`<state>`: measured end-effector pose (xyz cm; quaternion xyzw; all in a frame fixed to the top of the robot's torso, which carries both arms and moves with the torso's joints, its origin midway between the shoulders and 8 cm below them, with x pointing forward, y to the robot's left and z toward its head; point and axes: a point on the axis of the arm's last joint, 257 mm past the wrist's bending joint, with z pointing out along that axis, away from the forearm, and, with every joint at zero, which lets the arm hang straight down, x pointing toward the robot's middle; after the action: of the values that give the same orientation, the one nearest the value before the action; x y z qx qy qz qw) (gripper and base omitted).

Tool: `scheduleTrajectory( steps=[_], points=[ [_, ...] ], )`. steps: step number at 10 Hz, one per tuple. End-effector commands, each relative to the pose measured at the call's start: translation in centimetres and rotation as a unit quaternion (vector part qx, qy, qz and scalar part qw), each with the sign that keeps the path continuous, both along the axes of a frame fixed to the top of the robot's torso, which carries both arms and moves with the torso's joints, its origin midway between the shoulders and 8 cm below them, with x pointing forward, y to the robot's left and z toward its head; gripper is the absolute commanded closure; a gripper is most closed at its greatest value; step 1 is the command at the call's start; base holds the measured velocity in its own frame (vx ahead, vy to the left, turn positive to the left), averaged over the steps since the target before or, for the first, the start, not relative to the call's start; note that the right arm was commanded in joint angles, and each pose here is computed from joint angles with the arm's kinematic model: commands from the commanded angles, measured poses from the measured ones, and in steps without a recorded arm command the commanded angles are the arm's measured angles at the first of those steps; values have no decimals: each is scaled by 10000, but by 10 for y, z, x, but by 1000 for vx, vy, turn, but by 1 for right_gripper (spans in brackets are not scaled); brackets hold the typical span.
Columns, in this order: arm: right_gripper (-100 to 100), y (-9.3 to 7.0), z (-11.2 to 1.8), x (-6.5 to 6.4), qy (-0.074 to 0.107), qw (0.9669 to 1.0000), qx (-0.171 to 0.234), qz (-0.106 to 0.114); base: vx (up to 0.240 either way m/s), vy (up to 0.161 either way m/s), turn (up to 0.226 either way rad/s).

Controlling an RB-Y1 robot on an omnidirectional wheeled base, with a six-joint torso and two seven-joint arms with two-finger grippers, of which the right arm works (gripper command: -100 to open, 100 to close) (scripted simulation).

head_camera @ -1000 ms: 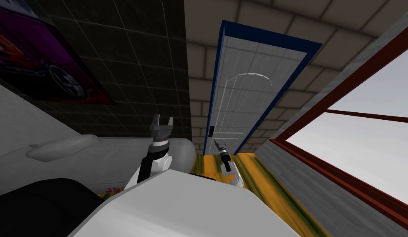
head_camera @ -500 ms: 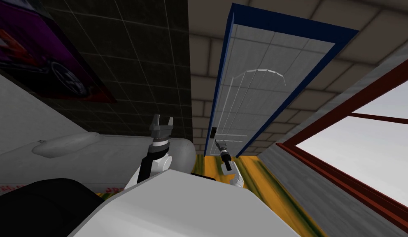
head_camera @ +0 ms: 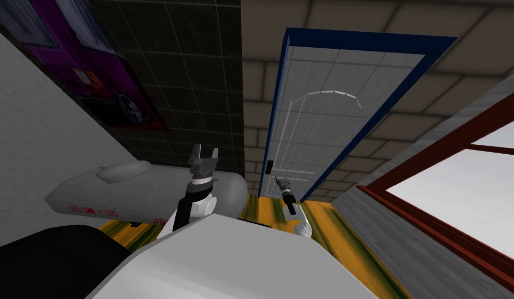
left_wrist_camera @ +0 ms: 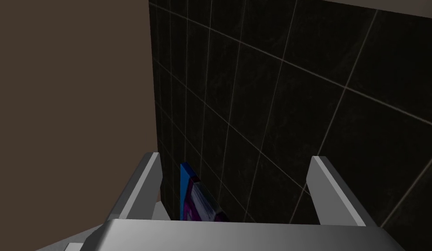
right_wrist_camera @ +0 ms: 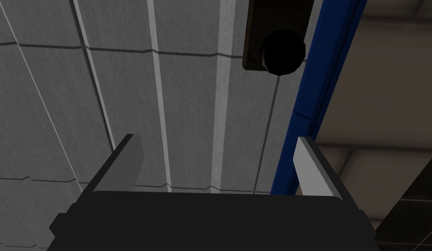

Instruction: Pull the door open

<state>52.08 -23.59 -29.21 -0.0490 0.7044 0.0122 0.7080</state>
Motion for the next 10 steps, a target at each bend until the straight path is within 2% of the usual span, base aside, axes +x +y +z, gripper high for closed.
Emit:
scheduleTrajectory(
  steps=[1, 2, 6, 10],
  points=[
    [-100, -17, 0, 4, -14, 9999, -40, -150, -26, -26, 177],
    [-100, -31, 1, 7, -25, 9996, -61, -272, -33, -44, 227],
    [-100, -62, 3, 11, -51, 9982, -63, -586, -33, -35, 154],
    [-100, -98, 4, 14, -67, 9946, 58, -1036, 12, -10, 210]
  ],
)
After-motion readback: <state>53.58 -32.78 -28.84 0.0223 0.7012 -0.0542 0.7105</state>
